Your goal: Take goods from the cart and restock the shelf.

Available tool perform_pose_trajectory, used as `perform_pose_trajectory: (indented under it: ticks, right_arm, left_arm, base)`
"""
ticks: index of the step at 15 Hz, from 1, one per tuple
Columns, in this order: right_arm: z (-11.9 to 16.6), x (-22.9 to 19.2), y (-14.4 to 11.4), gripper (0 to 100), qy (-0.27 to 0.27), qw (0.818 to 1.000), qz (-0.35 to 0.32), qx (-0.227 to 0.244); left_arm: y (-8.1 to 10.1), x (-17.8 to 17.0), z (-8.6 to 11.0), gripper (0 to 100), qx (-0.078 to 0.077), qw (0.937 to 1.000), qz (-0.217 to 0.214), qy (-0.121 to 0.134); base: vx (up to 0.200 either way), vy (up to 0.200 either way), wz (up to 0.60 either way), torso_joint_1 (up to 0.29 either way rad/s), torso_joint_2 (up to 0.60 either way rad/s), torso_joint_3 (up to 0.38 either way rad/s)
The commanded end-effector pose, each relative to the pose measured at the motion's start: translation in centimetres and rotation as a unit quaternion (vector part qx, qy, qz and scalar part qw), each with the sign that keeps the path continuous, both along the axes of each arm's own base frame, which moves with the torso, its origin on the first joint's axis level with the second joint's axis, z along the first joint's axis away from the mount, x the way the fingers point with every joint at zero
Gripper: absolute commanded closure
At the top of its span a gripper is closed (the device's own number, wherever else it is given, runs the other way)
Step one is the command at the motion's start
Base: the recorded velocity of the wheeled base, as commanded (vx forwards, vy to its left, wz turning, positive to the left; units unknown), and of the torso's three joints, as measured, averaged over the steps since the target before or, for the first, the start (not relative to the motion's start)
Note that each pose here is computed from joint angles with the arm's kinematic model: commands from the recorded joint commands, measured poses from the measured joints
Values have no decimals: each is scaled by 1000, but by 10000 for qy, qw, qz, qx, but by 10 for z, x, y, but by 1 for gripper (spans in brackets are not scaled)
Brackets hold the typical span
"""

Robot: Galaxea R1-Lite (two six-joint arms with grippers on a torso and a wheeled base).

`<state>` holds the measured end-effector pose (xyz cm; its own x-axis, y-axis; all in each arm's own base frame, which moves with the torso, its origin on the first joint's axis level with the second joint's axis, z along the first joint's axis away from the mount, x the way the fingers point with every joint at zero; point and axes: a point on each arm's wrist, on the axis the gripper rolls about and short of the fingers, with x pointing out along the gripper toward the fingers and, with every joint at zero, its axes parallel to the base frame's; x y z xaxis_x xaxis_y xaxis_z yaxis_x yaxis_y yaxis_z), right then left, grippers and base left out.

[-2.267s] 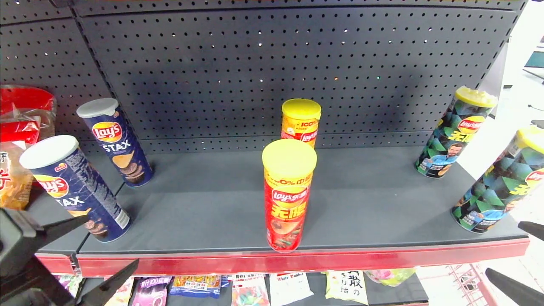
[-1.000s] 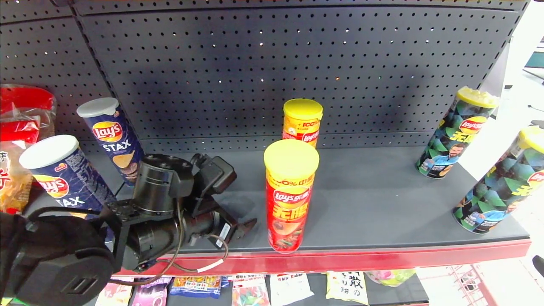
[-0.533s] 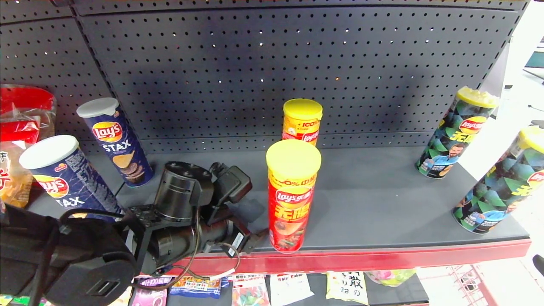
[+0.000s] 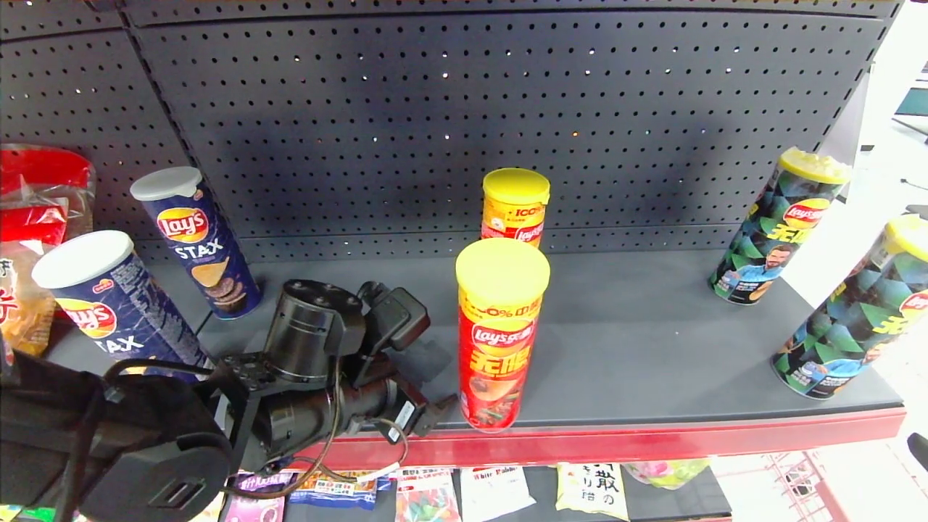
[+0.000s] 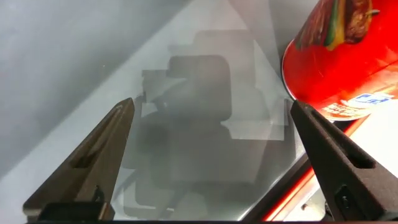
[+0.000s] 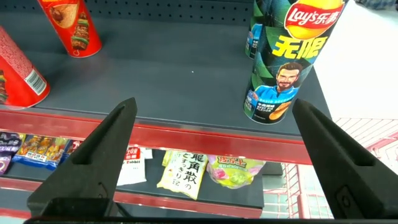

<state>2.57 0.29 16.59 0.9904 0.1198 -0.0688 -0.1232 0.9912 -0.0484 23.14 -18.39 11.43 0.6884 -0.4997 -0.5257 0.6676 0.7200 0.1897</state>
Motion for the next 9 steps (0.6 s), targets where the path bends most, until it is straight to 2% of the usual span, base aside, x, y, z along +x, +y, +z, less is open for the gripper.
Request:
perform_pose_trajectory:
  ticks: [1, 9]
  right_arm:
    - [0, 1, 0, 0, 16, 10000, 5, -2]
    - [-1, 0, 0, 0, 23, 10000, 13, -2]
  left_arm:
    - [0, 0, 2, 0, -22, 10000, -2, -33]
    - [-4, 2, 2, 0, -24, 10000, -27, -41]
  base:
    - [0, 0, 0, 0, 0, 0]
    - [0, 0, 0, 0, 0, 0]
